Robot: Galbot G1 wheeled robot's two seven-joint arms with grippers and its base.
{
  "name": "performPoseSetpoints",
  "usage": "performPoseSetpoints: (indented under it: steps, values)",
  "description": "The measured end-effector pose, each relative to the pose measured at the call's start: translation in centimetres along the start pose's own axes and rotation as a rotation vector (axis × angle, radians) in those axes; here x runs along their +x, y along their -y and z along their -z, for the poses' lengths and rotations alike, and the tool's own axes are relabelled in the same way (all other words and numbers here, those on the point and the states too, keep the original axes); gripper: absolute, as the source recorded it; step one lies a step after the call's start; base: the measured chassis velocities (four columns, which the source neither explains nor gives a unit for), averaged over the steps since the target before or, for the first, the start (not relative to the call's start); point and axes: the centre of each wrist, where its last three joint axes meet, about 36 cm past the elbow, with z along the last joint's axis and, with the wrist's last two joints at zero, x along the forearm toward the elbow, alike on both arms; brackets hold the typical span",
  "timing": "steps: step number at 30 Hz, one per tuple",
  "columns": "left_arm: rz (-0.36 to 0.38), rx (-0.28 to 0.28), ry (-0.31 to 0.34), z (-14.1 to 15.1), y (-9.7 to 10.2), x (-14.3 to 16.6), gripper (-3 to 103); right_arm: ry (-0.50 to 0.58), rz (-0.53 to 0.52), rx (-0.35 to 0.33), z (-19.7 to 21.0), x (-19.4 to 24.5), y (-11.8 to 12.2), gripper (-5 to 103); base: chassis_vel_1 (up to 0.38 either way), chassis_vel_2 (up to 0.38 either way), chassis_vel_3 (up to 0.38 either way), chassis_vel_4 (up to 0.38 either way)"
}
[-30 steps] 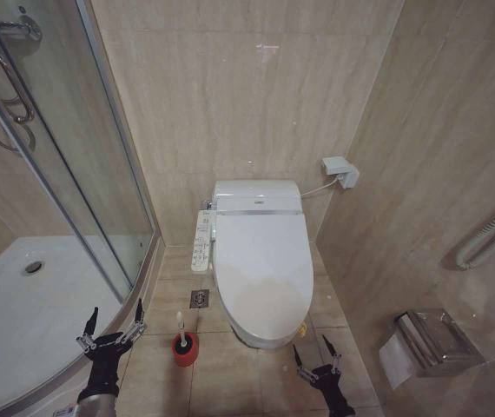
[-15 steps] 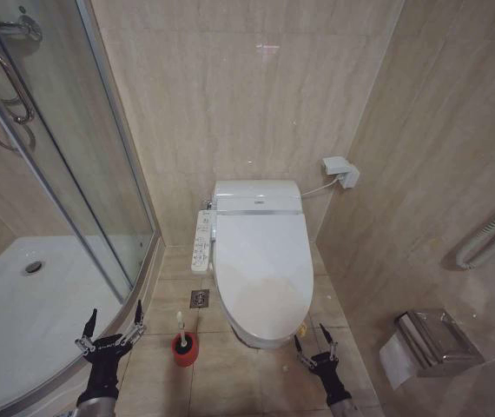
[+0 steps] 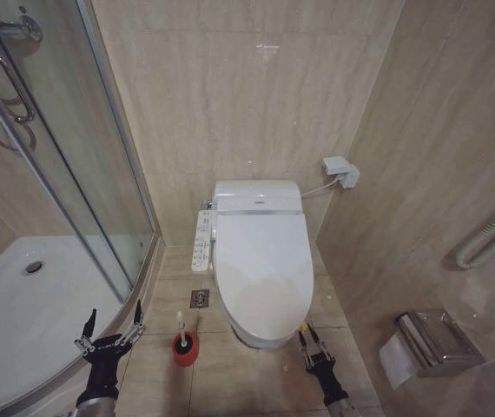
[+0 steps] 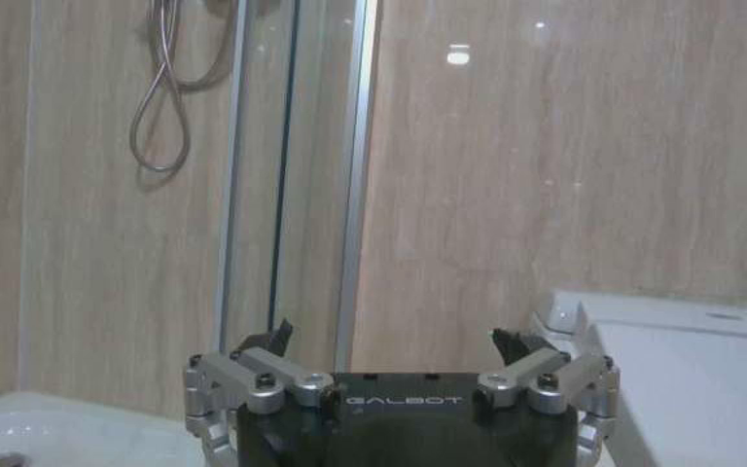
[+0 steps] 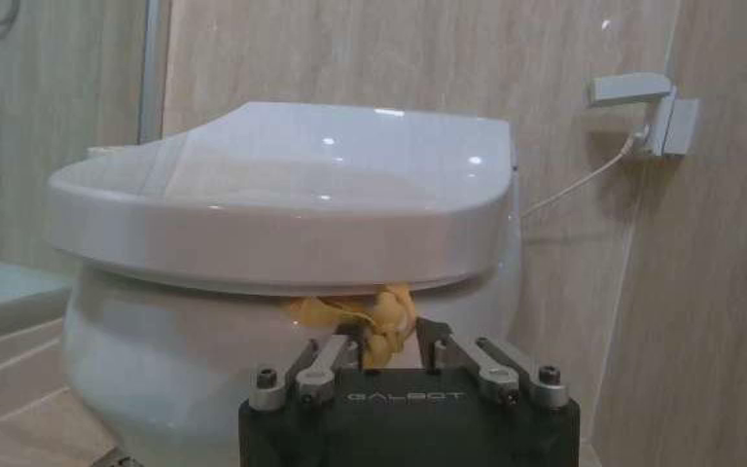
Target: Open the toilet lid, clean the toilet bowl with a toilet brush, close the toilet lid, and flush.
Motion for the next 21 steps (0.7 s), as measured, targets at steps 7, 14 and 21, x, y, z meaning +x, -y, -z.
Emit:
performPoseSetpoints:
  steps: [7, 14, 21]
  values:
    - [-0.001, 0.0, -0.002, -0.1, 0.0, -0.1, 100, 0.007, 0.007, 0.003, 0.3, 0.2, 0.1, 19, 0.0, 0.0, 0.0, 0.0]
    - [-0.001, -0.004, 0.001, -0.2, -0.1, -0.2, 100, 0.022, 0.006, 0.006, 1.0, 0.8, 0.4, 6, 0.0, 0.0, 0.0, 0.0]
    - [0.017, -0.009, 0.008, -0.1, -0.7, -0.7, 100, 0.051, -0.051, 0.005, 2.7, 1.7, 0.6, 5, 0.0, 0.0, 0.0, 0.0]
